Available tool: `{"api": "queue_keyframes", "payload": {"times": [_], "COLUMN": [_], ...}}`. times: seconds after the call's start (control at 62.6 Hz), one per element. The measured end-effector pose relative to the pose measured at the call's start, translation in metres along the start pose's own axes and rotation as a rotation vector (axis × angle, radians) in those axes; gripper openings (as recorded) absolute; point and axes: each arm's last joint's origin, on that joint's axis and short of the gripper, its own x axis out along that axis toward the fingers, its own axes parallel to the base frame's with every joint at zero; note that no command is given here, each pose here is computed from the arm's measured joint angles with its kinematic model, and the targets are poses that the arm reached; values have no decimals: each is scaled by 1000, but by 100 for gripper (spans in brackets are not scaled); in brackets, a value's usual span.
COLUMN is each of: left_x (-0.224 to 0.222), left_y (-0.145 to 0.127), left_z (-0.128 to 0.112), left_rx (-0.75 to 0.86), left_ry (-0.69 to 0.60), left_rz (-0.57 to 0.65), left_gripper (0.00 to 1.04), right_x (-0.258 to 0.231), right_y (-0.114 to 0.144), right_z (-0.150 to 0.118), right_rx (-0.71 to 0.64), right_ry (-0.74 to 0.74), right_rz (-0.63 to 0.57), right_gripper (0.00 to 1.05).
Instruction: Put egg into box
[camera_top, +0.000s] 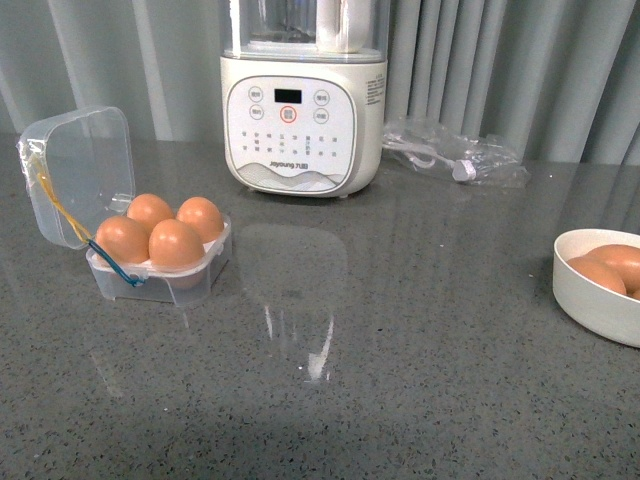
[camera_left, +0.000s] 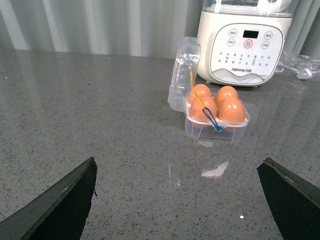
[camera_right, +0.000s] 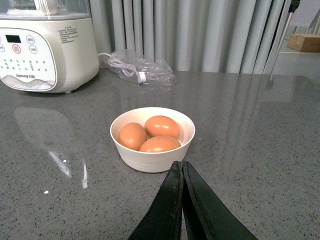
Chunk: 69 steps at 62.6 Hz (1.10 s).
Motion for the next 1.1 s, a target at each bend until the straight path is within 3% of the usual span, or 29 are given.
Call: {"api": "queue_keyframes", "payload": {"times": [0.671, 0.894, 1.102], "left_x": [0, 0, 0], "left_y": [0, 0, 0], "left_z": [0, 0, 0], "left_rx": [0, 0, 0], "left_ry": [0, 0, 0], "left_rz": [0, 0, 0], "left_gripper": [98, 98, 98], "right_x": [-14, -14, -14], "right_y": [0, 0, 0], "right_z": [-3, -3, -3], "right_rx": [-1, 0, 0], "right_ry": [5, 5, 5], "right_rz": [0, 0, 0], "right_gripper": [3, 55, 91]}}
